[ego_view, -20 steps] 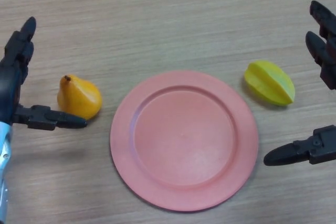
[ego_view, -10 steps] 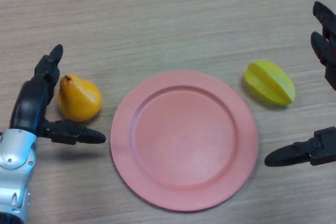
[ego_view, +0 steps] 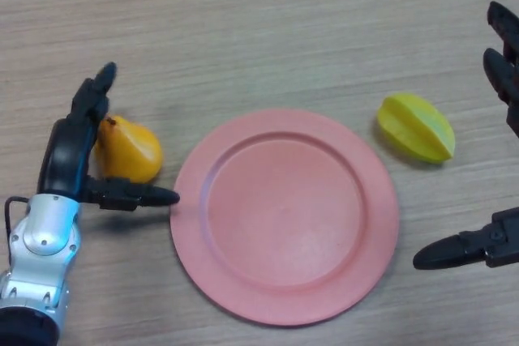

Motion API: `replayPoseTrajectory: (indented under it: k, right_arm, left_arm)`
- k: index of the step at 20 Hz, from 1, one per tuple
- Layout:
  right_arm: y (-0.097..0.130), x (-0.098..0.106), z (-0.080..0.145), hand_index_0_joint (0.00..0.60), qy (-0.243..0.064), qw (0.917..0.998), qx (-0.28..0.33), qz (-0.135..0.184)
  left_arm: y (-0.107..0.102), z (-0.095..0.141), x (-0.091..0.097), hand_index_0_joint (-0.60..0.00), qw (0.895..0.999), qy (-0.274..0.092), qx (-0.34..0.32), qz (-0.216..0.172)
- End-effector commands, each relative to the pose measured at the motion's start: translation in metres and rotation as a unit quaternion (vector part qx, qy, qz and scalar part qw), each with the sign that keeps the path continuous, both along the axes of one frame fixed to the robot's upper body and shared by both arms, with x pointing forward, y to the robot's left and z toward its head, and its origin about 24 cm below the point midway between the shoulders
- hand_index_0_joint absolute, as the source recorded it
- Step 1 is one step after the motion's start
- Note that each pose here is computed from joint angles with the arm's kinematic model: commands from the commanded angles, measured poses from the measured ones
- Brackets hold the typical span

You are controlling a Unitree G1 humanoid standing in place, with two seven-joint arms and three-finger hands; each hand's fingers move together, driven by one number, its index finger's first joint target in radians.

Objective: Pick up the yellow pear and place it on the plate

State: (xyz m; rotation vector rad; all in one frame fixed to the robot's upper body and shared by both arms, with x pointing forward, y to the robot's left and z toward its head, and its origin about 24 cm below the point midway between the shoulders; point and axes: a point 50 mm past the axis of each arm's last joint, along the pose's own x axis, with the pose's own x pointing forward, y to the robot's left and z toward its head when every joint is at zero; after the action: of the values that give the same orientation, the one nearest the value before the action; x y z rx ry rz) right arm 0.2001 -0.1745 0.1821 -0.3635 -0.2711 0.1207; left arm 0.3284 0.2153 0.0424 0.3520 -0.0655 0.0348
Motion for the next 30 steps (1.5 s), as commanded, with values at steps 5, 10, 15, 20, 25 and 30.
replayPoseTrajectory:
  k: [5,10,15,20,25,30]
  right_arm:
    - [-0.007,-0.019,0.030,0.000,-0.095,0.9947,-0.030,-0.024]
    - [-0.007,-0.018,0.030,0.000,-0.095,0.9949,-0.027,-0.021]
    - [-0.008,-0.015,0.031,0.000,-0.109,0.9933,-0.026,-0.027]
    - [-0.012,-0.017,0.031,0.000,-0.110,0.9932,-0.021,-0.033]
    - [-0.014,-0.016,0.032,0.000,-0.112,0.9928,-0.022,-0.037]
    - [-0.018,-0.015,0.032,0.000,-0.115,0.9921,-0.023,-0.043]
  left_arm:
    - [0.005,0.039,0.008,-0.551,0.992,-0.116,0.045,0.007]
    - [0.009,0.059,0.003,-0.149,0.989,-0.136,0.048,0.019]
    - [-0.032,0.102,-0.021,0.000,0.982,-0.170,0.022,-0.073]
    - [-0.066,0.111,-0.044,0.000,0.975,-0.167,-0.004,-0.146]
    - [-0.081,0.112,-0.053,-0.450,0.966,-0.174,0.010,-0.191]
    - [-0.085,0.100,-0.055,-0.600,0.968,-0.120,-0.048,-0.216]
